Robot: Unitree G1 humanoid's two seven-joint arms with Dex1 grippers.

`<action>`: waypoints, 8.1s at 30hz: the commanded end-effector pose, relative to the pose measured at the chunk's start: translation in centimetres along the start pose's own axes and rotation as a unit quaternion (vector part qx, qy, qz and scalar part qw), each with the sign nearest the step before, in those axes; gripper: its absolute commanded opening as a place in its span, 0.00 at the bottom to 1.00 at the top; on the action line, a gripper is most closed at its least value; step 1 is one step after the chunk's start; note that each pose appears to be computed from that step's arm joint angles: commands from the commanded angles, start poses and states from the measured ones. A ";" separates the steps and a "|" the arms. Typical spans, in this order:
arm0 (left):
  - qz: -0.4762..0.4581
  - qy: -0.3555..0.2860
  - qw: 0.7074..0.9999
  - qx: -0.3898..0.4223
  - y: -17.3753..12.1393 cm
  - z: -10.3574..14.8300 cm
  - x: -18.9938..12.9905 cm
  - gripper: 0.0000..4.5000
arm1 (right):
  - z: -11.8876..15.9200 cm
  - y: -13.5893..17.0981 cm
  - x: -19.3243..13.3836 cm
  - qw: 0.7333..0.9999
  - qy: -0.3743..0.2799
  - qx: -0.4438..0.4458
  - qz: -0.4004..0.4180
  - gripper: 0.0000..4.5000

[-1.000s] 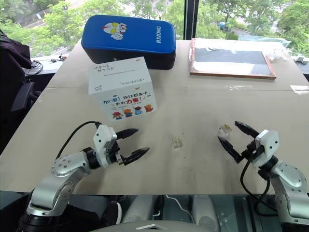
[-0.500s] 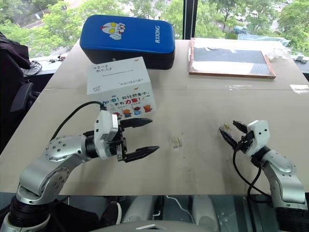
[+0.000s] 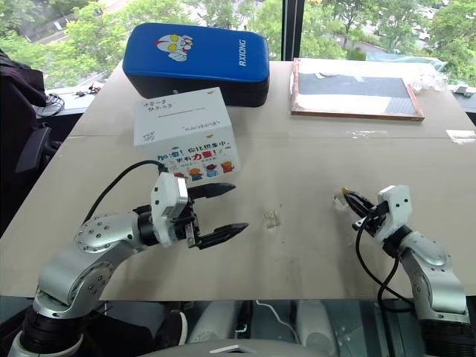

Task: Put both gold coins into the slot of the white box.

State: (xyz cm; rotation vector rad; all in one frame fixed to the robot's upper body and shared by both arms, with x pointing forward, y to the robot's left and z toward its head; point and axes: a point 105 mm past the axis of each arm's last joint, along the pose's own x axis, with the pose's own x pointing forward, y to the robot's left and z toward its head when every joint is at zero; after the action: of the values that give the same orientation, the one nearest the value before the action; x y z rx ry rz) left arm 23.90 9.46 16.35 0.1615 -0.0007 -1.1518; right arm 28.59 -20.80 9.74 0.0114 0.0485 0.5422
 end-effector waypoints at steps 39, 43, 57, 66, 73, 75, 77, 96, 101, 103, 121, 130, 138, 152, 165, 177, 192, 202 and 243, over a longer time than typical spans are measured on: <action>-0.137 -0.292 0.884 -0.339 -1.1 7.1 2.6 0.25 | 13.3 16.4 1.1 0.882 -0.122 0.245 0.384 0.00; -0.144 -0.286 0.883 -0.342 -1.5 6.9 2.7 0.02 | 13.7 16.8 1.0 0.878 -0.124 0.244 0.393 0.00; -0.150 -0.259 0.890 -0.344 -2.1 5.9 3.0 0.02 | 14.5 17.4 1.2 0.873 -0.126 0.236 0.408 0.00; -0.159 -0.252 0.890 -0.346 -2.4 5.5 3.0 0.02 | 14.7 18.0 0.9 0.866 -0.122 0.237 0.422 0.00; -0.136 -0.255 0.893 -0.346 -1.7 5.2 3.1 0.00 | 14.8 17.9 0.9 0.866 -0.122 0.240 0.421 0.31; -0.127 -0.258 0.894 -0.343 -1.3 5.2 3.0 0.00 | 14.8 17.5 1.2 0.872 -0.127 0.238 0.409 0.55; -0.111 -0.264 0.896 -0.339 -0.6 5.2 2.8 0.00 | 14.7 17.1 1.3 0.875 -0.129 0.243 0.399 0.77; 0.040 -0.113 0.992 0.035 10.1 12.7 -3.6 0.00 | 14.0 12.0 2.5 0.942 -0.135 0.058 0.300 0.86; 0.057 -0.048 0.994 0.079 15.0 12.6 -5.7 0.00 | 15.1 11.9 2.8 0.940 -0.173 0.005 0.294 0.86; 0.056 -0.024 0.995 0.082 16.3 11.9 -6.1 0.00 | 15.2 11.8 2.8 0.941 -0.177 -0.017 0.289 0.86; 0.006 0.108 0.989 0.102 19.3 7.4 -5.6 0.00 | 14.8 12.3 3.4 0.938 -0.177 -0.126 0.269 0.86; -0.020 0.145 0.984 0.103 19.2 6.2 -5.7 0.00 | 15.1 12.5 3.4 0.938 -0.173 -0.122 0.275 0.86; -0.001 0.154 0.984 0.085 19.8 5.1 -6.1 0.00 | 15.0 12.7 3.4 0.939 -0.172 -0.116 0.273 0.86; -0.003 -0.035 0.991 0.126 19.4 12.8 -5.4 0.58 | 11.2 12.6 3.0 0.948 -0.079 -0.111 0.287 0.87; -0.167 0.082 0.980 0.067 5.0 6.2 -3.1 0.58 | 4.3 14.2 3.4 0.948 0.039 -0.106 0.298 0.87; -0.006 0.090 0.996 -0.029 2.1 -1.9 -2.2 0.58 | 1.6 13.3 5.3 0.963 0.071 -0.095 0.240 0.87; -0.027 0.082 0.996 -0.032 1.1 -2.1 -2.4 0.60 | 1.2 12.9 6.1 0.966 0.087 -0.094 0.224 0.43; -0.073 0.098 0.992 -0.007 0.9 -2.1 -3.6 0.60 | 1.0 13.0 6.2 0.964 0.099 -0.098 0.226 0.03; -0.049 -0.240 0.939 -0.243 1.4 5.6 0.3 0.54 | 14.2 17.1 4.4 0.890 -0.128 0.254 0.357 0.00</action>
State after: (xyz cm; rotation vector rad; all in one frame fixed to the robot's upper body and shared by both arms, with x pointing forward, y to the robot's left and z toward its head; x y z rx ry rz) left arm 25.59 9.43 21.29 -0.5609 -0.1103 -1.1944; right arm 25.24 -3.92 22.83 0.6450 -0.0242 1.2106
